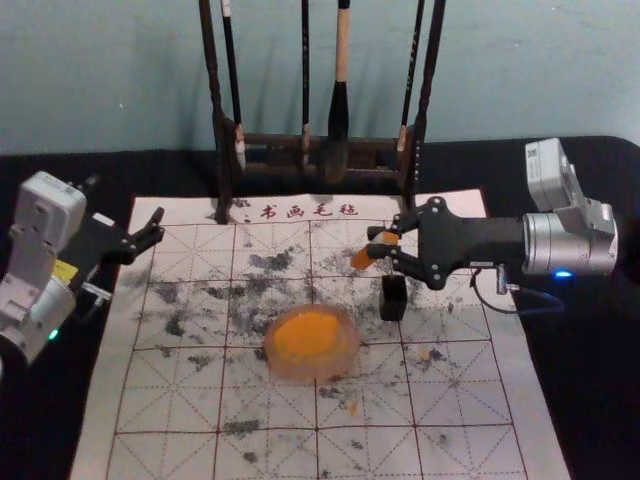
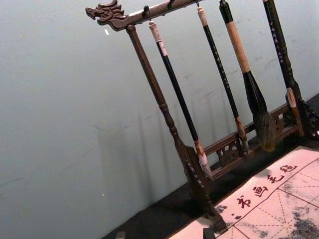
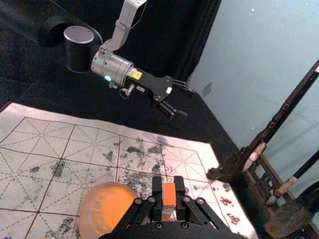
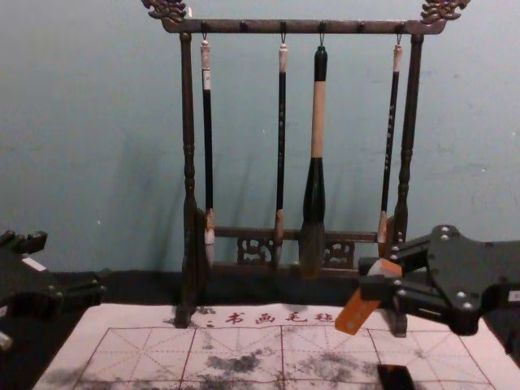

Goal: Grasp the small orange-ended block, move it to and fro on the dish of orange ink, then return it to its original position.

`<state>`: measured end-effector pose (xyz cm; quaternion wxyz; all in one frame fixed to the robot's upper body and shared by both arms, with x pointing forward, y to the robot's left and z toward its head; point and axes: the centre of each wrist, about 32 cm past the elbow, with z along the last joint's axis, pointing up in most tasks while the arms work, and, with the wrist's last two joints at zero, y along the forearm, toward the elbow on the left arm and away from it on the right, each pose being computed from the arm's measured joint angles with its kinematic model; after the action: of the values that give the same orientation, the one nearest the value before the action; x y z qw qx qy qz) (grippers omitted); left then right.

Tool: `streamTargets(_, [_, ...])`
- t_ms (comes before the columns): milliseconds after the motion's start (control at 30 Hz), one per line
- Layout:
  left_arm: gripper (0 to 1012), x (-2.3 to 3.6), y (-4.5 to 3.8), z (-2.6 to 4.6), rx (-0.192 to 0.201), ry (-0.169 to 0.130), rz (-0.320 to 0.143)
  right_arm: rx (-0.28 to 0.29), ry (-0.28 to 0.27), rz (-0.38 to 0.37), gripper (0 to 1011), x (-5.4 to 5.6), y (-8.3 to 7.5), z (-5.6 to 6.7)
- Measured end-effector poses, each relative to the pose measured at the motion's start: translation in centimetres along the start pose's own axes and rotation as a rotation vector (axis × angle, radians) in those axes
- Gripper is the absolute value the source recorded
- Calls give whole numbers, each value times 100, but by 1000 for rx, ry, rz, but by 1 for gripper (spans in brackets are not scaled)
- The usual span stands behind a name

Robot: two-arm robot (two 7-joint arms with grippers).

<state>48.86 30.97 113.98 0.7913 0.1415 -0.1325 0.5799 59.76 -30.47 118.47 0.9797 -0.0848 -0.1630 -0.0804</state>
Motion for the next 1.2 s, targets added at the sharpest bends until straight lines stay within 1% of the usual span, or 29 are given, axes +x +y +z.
streamTargets(300, [1001, 0, 0, 0, 0, 0, 0, 11, -14, 7, 134, 28, 99, 11])
streamTargets(500, [1001, 0, 0, 0, 0, 0, 0, 17, -26, 29, 134, 53, 197, 27])
streamTargets(833, [1001, 0, 0, 0, 0, 0, 0, 8, -20, 114, 134, 76, 412, -1])
streamTargets(1167, [1001, 0, 0, 0, 0, 0, 0, -23, -14, 207, 134, 144, 552, -19])
streamTargets(1200, [1001, 0, 0, 0, 0, 0, 0, -23, -14, 207, 134, 144, 552, -19])
